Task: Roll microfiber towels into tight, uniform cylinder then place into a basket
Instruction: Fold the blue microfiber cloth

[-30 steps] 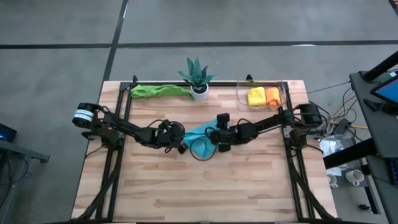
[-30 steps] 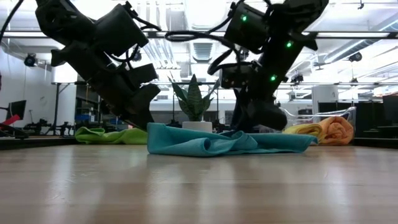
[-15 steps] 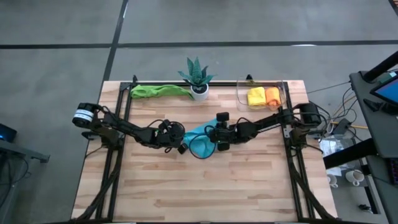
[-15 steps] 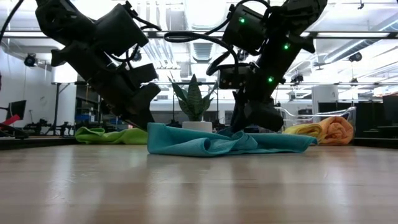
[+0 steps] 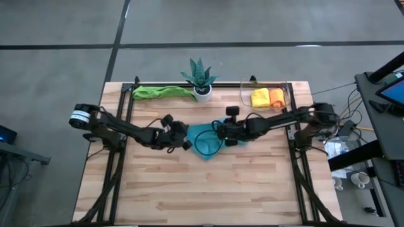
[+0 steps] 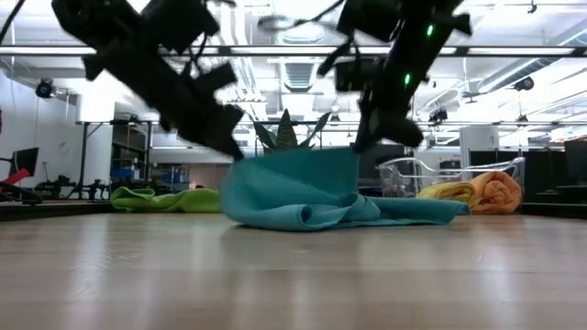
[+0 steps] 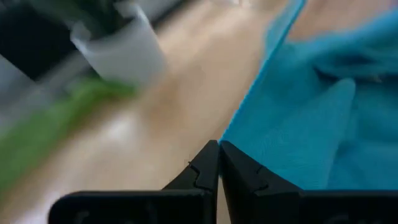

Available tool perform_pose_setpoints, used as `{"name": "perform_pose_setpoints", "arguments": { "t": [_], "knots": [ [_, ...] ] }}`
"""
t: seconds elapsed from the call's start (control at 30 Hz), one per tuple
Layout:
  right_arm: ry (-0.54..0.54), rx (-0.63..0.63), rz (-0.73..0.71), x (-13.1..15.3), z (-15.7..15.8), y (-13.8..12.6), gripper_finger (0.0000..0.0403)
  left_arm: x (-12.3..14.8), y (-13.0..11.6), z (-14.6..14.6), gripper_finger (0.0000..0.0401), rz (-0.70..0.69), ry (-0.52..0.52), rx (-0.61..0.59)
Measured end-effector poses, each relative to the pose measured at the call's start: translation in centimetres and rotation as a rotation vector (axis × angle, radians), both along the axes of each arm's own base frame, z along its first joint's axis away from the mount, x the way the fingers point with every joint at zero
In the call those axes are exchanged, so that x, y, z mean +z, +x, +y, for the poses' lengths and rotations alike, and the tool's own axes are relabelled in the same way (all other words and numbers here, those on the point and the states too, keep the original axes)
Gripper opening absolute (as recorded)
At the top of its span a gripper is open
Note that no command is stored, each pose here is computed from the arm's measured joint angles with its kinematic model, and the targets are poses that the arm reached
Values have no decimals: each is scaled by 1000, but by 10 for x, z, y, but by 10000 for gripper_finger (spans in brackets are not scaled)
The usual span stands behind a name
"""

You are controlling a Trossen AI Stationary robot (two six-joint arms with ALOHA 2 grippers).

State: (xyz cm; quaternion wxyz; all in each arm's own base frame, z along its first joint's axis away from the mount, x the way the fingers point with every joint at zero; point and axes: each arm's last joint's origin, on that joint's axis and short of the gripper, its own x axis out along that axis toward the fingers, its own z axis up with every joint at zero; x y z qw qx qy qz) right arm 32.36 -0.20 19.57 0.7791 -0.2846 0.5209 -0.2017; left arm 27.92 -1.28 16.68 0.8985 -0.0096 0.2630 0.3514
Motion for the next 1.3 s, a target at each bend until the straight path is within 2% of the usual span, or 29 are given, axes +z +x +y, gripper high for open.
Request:
{"name": "perform_pose_setpoints", "arguments": {
  "t": [0.1,0.23,0.47,0.6,0.77,1.07,1.17,1.3],
  "knots": [
    [18,-30,-54,30,1,-13,8,27,1,2,0,-10,112,-12],
    [49,-74,-156,73,1,-33,8,71,-1,3,12,-51,212,-49],
    [110,-96,-346,129,8,-68,8,124,-9,5,85,-67,338,-100],
    [113,-91,-433,155,11,-80,8,132,-11,7,133,-33,364,-108],
    [148,-120,-591,198,10,-75,8,133,-4,9,177,-26,369,-111],
    [142,-74,-735,268,13,-55,8,129,14,8,194,56,418,-144],
    [93,-89,-775,288,14,-49,8,136,12,8,194,42,430,-146],
    [-82,-224,-777,308,10,-45,8,146,7,8,194,4,429,-142]
  ]
}}
